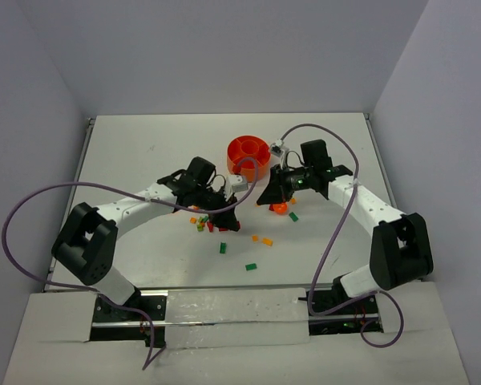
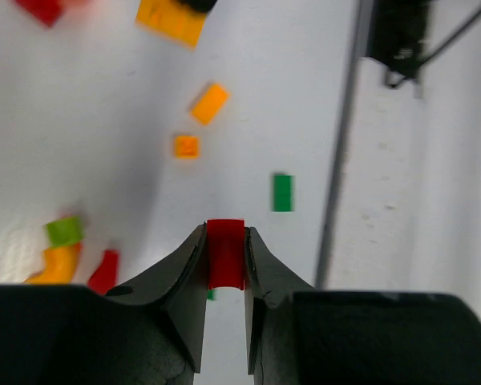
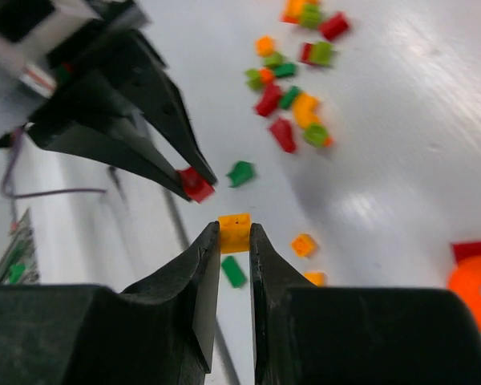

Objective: Sort the legos into containers by color

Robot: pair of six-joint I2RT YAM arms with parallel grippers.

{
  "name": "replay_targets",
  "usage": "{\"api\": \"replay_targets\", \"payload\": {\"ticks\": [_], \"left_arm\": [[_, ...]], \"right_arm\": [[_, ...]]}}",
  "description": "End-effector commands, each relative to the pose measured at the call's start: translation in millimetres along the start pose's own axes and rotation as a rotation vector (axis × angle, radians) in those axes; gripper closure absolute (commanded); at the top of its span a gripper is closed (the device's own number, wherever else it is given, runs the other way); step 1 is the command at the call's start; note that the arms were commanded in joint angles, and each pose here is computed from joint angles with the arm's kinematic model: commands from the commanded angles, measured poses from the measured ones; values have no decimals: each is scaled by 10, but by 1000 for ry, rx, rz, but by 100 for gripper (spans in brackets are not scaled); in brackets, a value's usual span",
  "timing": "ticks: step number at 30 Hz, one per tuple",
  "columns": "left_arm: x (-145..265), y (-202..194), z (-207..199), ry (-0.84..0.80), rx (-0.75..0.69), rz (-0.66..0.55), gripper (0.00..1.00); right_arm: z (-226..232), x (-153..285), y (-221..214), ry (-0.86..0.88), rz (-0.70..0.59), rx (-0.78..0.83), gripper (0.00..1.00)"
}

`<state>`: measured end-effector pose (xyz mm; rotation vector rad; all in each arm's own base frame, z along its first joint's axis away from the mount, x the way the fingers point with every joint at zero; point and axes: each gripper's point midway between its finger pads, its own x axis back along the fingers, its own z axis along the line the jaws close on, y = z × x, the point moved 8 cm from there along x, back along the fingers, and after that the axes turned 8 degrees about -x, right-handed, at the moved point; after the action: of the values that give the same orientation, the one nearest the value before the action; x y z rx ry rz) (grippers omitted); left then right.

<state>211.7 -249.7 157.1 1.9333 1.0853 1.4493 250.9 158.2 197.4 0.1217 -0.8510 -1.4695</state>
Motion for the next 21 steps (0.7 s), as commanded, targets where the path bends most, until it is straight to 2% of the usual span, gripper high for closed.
{"api": "replay_targets", "payload": {"ticks": [1, 4, 8, 14, 21], "left_arm": [[123, 12, 307, 347, -65, 6, 100], [156, -122, 438, 456, -77, 89, 98], [164, -317, 538, 489, -59, 187, 93], [299, -638, 578, 527, -39, 284, 88], [382, -748, 638, 525, -46, 321, 88]], "right_arm": [[-319, 84, -34, -245, -22, 1, 100], [-473, 135, -46, -395, -13, 6, 100], [-643, 169, -86, -530, 34, 0, 100], [-826, 172, -148, -637, 90, -27, 100], [-966, 115, -167, -676, 130, -47, 100]]}}
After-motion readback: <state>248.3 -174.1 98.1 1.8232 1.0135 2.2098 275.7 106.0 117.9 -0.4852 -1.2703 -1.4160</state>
